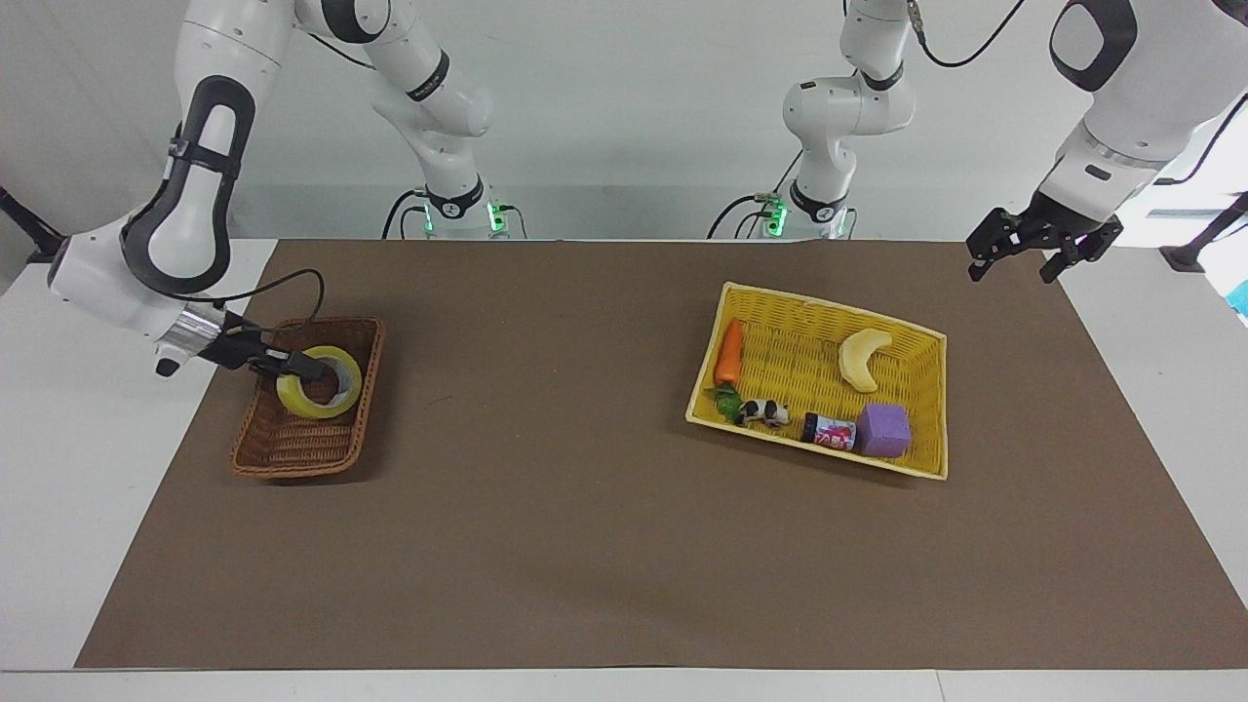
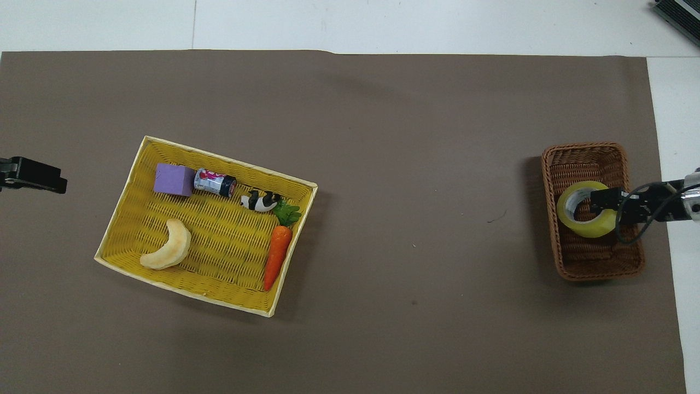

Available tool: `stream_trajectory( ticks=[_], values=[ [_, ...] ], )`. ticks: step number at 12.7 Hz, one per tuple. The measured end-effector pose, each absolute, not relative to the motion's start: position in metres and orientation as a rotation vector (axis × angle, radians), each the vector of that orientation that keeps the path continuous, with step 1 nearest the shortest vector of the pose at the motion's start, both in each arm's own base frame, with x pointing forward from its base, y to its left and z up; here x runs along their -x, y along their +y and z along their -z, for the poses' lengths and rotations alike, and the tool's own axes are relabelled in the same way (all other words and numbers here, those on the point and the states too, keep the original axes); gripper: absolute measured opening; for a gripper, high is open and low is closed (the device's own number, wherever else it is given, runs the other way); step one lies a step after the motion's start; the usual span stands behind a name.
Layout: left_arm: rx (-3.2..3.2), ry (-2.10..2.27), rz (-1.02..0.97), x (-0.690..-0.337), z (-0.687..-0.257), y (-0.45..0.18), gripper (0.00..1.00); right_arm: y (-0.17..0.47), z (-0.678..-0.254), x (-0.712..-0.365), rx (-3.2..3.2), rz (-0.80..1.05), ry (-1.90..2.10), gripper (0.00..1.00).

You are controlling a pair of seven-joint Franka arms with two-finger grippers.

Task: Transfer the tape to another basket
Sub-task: 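Lower the tape into the wicker basket and open the right gripper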

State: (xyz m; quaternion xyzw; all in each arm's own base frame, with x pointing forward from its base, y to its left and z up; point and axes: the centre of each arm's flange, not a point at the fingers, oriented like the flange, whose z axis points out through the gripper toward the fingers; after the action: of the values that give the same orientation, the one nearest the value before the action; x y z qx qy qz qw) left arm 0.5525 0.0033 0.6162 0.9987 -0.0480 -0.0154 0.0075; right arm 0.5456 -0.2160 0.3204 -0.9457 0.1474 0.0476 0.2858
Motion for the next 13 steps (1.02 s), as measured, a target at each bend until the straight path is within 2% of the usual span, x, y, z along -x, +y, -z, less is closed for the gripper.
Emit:
stream_trajectory(
  ticks=[6, 10, 13],
  values=[
    [-3.123, -0.151, 0.046, -0.552, -0.617, 0.005, 1.00, -0.217, -0.323, -0.548, 2.509, -0.093, 0.400, 0.99],
    [-3.124, -0.143, 0.039, -0.551, -0.619, 0.008, 1.00, -0.225, -0.341, -0.556, 2.499, -0.007, 0.353, 1.00],
    [-3.124, -0.134, 0.030, -0.547, -0.624, 0.011, 1.00, -0.227, -0.373, -0.574, 2.525, 0.079, 0.311, 1.00]
  ],
)
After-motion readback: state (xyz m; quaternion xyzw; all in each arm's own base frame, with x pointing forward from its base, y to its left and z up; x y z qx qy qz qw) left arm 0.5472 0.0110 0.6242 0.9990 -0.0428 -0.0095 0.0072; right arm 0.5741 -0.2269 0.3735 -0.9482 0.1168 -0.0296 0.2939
